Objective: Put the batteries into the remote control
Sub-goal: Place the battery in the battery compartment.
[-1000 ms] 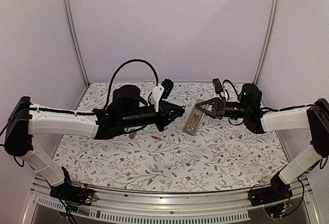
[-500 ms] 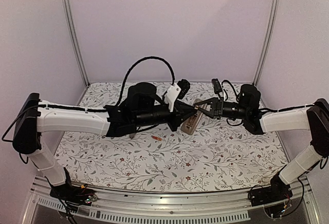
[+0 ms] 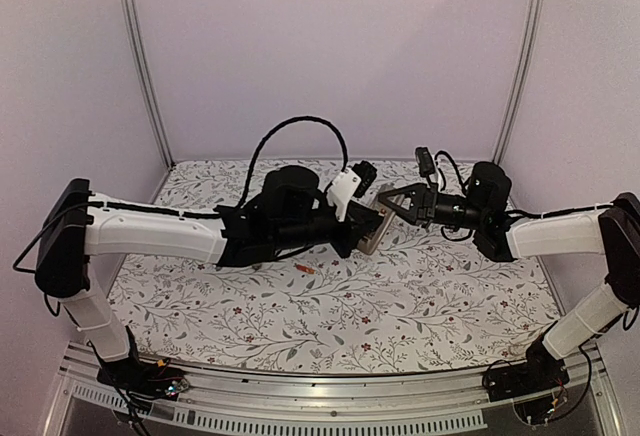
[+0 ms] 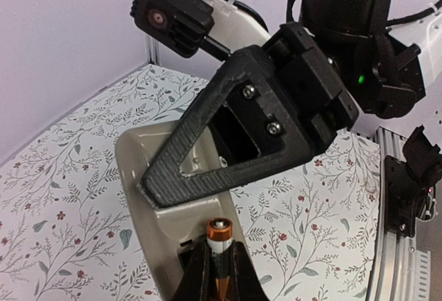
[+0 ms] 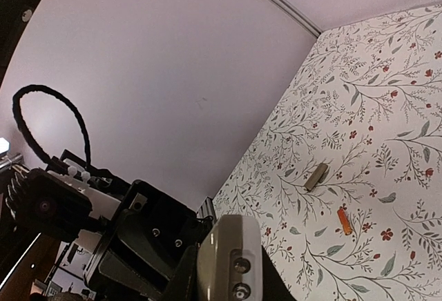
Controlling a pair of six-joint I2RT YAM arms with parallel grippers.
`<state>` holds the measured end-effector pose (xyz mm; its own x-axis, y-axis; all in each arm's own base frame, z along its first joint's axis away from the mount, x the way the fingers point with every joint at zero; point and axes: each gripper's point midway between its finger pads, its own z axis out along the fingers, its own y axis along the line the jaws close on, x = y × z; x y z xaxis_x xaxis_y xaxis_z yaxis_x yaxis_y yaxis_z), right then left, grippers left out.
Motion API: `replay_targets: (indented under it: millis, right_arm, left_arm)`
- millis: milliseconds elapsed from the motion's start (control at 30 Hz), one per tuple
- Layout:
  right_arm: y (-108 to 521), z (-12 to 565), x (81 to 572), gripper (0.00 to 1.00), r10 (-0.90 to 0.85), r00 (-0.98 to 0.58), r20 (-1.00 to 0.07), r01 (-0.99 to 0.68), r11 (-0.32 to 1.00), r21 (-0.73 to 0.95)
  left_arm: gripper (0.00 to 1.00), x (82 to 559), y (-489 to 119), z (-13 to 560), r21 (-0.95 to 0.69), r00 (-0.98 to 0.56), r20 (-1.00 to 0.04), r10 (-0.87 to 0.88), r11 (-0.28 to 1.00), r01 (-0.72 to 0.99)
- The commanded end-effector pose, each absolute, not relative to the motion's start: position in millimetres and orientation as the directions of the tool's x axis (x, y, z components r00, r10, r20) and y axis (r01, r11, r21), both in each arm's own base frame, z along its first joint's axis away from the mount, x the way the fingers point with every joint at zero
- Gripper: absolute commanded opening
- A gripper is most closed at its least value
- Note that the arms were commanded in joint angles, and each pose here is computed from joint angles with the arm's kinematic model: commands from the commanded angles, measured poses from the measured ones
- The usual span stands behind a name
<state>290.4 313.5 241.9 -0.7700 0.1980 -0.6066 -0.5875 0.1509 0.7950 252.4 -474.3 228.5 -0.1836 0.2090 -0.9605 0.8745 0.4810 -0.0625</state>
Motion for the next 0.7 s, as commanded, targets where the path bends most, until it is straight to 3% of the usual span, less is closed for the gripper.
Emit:
replay_targets:
  millis: [0,667]
  right_arm:
    - [314,263,288,0.0,0.236,-0.747,-0.622,-0.619,0.096,0.78]
    - [314,272,291,0.0,0.25,-0.725,-0.642,-0.64,0.1,0.762]
  left_arm:
    - [0.0,255,-478,222,-0.048,-0.191,-0.954,0.231,0.51,0.859]
    - [0.02,252,-465,197,-0.082,-0.288,-0.908,0.303,0.546,0.834]
